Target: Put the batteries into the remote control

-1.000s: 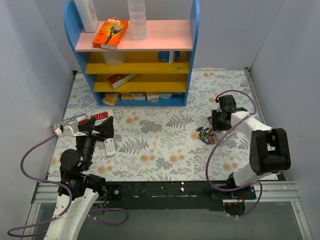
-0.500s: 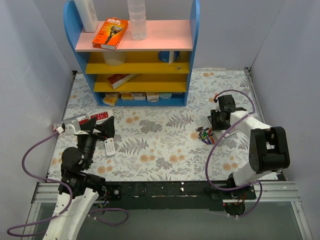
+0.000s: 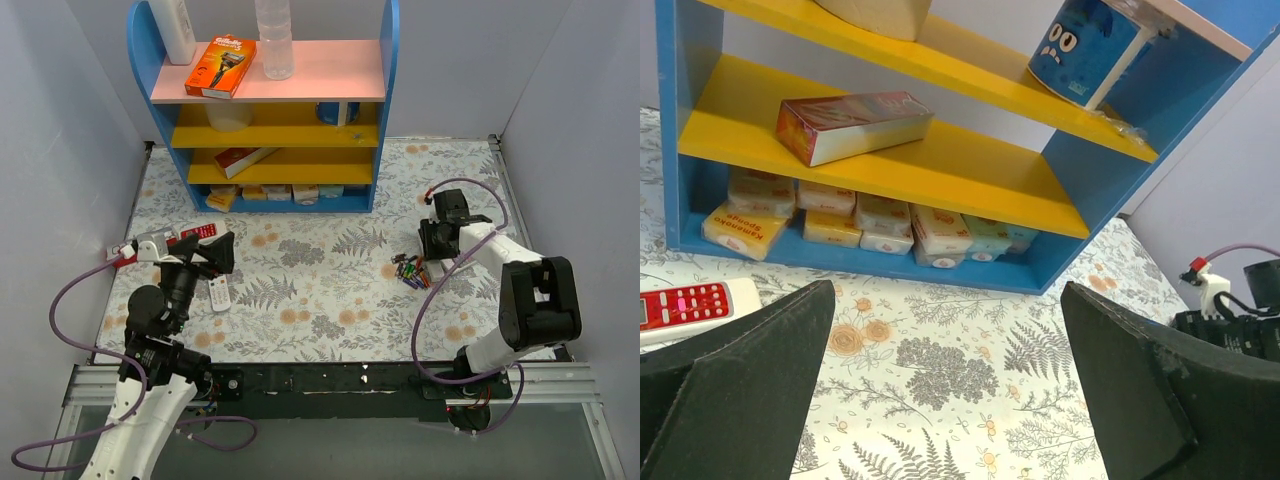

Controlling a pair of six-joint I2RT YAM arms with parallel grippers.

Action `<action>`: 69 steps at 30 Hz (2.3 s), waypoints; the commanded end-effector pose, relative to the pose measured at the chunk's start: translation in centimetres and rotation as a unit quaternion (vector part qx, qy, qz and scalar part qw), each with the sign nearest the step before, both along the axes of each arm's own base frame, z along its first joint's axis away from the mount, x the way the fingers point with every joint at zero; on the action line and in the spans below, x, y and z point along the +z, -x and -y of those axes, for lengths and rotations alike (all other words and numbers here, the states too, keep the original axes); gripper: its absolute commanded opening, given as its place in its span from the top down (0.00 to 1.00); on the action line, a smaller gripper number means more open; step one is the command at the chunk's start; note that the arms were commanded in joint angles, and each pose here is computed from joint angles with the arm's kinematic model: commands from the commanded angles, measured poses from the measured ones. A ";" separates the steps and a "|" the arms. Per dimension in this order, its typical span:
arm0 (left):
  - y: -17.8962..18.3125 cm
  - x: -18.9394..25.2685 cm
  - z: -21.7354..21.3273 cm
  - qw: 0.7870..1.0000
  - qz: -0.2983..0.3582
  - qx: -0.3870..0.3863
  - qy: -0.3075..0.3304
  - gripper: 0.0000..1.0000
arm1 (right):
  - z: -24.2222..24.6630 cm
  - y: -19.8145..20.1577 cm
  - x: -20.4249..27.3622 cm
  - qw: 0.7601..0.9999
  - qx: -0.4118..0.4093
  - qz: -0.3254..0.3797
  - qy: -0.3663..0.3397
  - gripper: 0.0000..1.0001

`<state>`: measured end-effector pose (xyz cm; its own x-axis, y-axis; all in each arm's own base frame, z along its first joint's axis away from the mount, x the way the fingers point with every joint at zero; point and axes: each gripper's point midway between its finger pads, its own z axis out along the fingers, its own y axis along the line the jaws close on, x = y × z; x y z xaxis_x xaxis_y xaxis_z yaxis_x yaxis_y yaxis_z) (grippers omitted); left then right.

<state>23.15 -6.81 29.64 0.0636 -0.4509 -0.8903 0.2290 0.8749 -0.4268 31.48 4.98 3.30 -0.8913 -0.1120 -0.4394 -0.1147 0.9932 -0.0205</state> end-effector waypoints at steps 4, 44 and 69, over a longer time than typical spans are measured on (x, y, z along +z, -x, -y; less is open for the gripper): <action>-0.2 0.4 1.6 0.999 -0.009 -0.042 -0.016 0.02 | -0.8 -1.5 7.0 0.994 0.010 0.111 -0.016 0.73; 2.7 -0.4 20.2 0.858 0.001 -0.506 0.092 0.02 | -26.0 15.3 22.8 0.695 0.382 0.187 -0.580 0.86; -1.2 -3.9 19.5 0.904 -0.127 -0.386 0.132 1.00 | -27.2 14.1 22.3 0.725 0.379 0.217 -0.533 0.28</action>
